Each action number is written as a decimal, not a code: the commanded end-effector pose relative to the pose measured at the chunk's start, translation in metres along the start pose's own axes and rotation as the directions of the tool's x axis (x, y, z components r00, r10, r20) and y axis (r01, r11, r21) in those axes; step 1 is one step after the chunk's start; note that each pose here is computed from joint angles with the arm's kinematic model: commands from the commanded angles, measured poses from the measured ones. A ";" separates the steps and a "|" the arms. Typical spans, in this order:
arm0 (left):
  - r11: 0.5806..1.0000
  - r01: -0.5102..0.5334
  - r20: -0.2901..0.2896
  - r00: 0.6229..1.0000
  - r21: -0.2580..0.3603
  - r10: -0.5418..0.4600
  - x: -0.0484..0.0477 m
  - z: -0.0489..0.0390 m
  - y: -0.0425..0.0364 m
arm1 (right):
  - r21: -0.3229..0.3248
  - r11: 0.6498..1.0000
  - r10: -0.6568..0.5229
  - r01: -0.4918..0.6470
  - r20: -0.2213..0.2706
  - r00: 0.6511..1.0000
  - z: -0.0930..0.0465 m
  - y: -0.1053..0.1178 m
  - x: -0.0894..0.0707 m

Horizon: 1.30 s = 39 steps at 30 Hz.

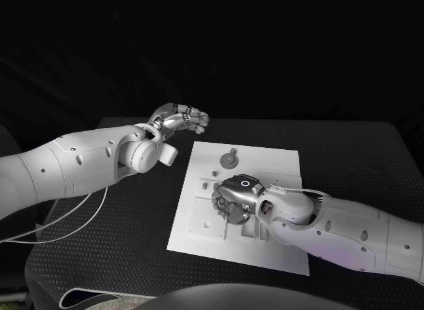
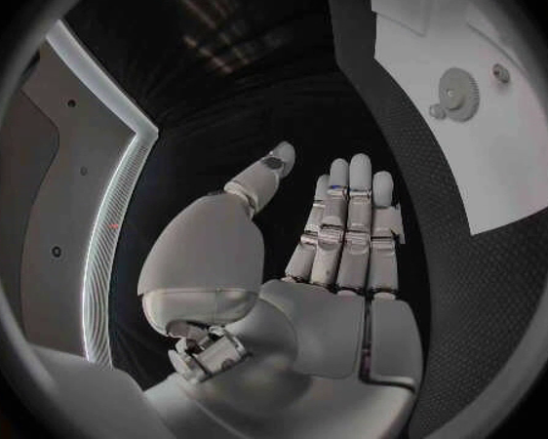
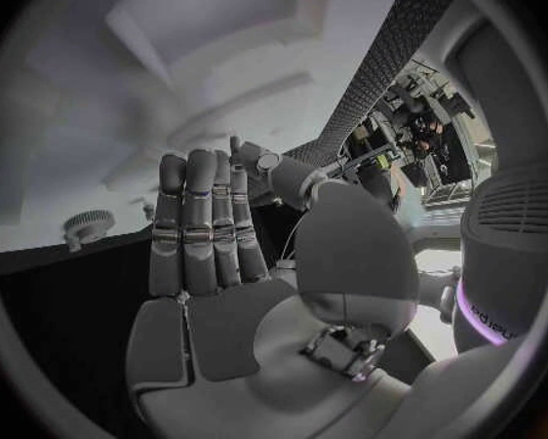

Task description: Assemble the parts on the task board

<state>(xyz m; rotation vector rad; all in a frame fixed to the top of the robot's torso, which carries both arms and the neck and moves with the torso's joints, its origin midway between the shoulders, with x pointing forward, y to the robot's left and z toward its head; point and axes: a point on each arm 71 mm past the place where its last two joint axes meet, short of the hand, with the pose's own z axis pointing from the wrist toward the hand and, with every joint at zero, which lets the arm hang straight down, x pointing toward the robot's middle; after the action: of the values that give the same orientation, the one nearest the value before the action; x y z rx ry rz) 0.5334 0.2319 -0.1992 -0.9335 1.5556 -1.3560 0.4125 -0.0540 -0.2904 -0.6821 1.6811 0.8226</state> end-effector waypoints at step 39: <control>1.000 0.008 -0.007 1.000 0.013 -0.008 0.0024 0.0007 -0.0036 | -0.028 0.999 -0.043 0.040 -0.117 0.992 0.004 0.007 0.020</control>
<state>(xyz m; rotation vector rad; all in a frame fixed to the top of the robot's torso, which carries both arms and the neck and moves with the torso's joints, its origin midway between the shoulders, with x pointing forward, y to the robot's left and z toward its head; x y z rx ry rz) 0.5332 0.2311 -0.1980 -0.9322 1.5558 -1.3592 0.4094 -0.0472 -0.2999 -0.7465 1.7047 0.8029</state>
